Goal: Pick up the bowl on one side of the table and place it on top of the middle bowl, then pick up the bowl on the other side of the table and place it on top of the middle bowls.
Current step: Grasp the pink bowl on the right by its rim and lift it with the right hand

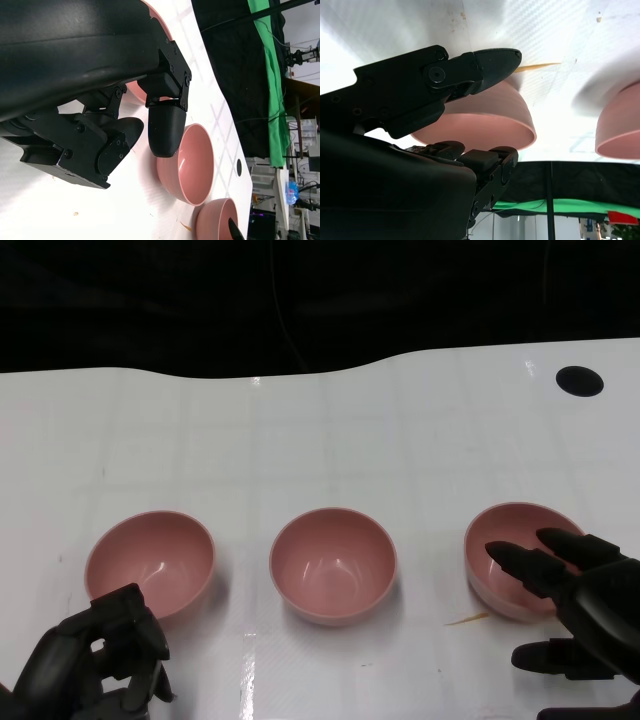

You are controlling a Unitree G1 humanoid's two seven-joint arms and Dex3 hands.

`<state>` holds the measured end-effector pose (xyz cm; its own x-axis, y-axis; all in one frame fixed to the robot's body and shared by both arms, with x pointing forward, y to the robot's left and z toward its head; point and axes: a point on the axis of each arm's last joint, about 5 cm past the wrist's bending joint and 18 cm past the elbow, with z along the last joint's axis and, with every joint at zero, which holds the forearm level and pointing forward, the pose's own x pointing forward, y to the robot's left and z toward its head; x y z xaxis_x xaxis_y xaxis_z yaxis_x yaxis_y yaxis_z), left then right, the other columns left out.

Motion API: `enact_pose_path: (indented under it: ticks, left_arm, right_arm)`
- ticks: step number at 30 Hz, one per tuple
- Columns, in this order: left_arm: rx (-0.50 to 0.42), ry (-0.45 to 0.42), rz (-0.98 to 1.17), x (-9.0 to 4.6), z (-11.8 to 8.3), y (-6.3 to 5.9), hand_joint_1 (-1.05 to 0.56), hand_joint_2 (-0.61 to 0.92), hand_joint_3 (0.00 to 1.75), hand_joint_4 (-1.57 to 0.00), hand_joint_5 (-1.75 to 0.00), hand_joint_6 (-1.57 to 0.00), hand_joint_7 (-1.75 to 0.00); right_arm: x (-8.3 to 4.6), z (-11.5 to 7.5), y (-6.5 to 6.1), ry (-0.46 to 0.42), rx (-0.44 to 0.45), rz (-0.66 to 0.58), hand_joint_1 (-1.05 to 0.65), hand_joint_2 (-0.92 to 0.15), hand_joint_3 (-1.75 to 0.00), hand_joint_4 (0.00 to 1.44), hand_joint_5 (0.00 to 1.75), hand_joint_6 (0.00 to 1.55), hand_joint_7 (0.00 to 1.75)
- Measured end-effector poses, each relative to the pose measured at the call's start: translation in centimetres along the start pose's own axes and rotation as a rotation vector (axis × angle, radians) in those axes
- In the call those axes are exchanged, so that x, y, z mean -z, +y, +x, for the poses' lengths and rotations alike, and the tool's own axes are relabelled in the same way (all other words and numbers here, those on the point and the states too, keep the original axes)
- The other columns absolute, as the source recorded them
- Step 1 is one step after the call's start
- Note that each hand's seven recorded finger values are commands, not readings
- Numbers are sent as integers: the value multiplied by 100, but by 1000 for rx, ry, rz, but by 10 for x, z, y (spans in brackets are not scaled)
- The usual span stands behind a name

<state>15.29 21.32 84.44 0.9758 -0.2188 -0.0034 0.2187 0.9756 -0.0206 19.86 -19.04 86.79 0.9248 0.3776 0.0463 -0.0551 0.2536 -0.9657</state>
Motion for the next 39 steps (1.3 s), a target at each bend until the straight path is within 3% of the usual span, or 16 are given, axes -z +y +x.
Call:
enact_pose_path:
  ticks: [23,39]
  left_arm:
    - [0,4,3,-1,-1,1,0,57,122,-76,-175,-67,-167]
    - [1,-9,13,-2,-1,1,-4,56,121,-76,-175,-67,-167]
  right_arm:
    - [6,10,25,-25,-16,-5,-91,-92,-11,47,4,45,3]
    - [8,16,28,-37,-33,-4,-71,-92,-7,61,6,57,4]
